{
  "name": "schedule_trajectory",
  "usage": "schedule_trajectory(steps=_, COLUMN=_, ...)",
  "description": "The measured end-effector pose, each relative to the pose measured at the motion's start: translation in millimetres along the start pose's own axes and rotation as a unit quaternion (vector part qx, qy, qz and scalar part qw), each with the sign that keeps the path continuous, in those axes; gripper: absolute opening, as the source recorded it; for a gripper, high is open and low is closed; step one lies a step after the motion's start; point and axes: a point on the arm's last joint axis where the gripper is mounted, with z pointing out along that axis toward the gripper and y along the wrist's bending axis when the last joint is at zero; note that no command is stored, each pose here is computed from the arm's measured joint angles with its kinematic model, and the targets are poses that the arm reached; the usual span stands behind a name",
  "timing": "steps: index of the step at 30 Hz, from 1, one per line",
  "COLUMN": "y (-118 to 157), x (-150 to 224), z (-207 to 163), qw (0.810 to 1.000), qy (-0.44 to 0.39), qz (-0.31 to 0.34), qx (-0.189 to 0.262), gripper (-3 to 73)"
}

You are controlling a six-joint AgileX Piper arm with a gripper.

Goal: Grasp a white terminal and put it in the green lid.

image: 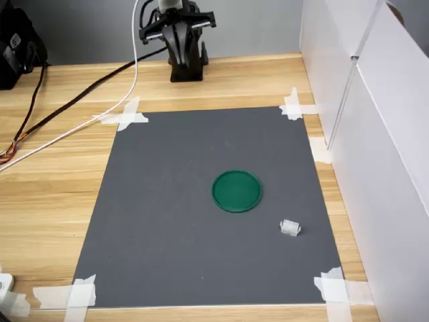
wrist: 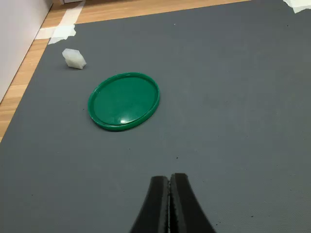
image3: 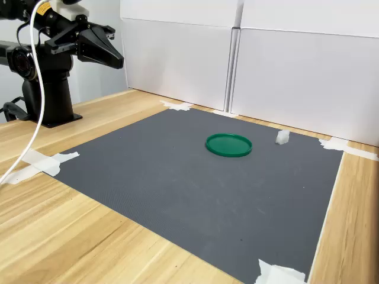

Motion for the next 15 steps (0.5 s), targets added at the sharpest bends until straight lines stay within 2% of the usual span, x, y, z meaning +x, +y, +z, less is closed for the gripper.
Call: schedule_trajectory(steps=15, y=-0.2, x=0.0, z=0.0, qw=1.0, qy=0.0, qz=-0.003, qx=0.001, gripper=-2.1)
